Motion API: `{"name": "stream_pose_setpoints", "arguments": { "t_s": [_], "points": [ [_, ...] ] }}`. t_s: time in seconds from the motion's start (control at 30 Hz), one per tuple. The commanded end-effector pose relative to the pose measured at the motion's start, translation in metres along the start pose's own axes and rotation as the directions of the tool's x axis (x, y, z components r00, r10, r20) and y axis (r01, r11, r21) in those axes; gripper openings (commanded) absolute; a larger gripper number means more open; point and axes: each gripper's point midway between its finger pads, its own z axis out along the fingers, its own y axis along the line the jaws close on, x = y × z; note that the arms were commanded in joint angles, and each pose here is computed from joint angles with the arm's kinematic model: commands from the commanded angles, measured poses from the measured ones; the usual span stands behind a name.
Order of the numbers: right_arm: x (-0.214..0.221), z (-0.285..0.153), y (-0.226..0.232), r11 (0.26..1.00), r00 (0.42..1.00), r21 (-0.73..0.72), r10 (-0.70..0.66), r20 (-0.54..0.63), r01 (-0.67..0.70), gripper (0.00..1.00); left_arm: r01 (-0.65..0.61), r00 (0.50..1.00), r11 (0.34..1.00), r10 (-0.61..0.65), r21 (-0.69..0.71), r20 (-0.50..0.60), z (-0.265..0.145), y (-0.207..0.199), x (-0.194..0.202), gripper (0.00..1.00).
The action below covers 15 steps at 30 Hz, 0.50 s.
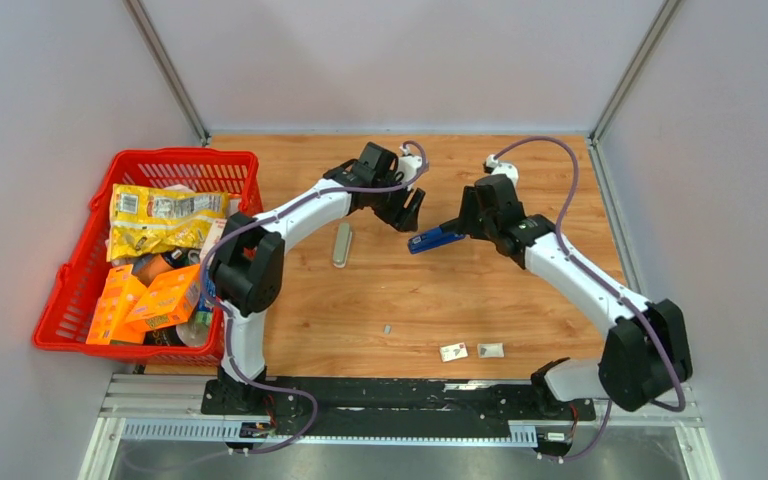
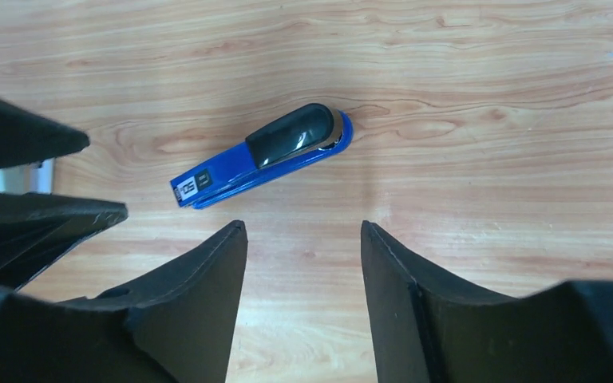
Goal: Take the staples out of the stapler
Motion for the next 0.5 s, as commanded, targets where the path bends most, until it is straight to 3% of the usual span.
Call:
{"name": "stream_pose_setpoints", "arguments": {
  "t_s": [0.0,0.17,0.47],
  "points": [
    [-0.001,-0.032,-0.006,1.000,1.000,-0.022,-0.007,0.011,0.007,0.60,-0.185,0.976,0.980,0.175,0.075,0.126,-0.016,-0.028,-0.044,0.71],
    [0.002,-0.066,0.012,0.986,1.000,-0.167,0.013,-0.016,-0.015,0.66,-0.303,0.948,0.939,0.279,0.162,0.152,0.002,-0.049,-0.051,0.77],
    [0.008,-0.105,0.006,0.973,1.000,-0.229,-0.006,0.003,0.007,0.68,-0.429,0.896,0.882,0.389,0.194,0.213,0.032,-0.058,-0.069,0.84]
  ]
}}
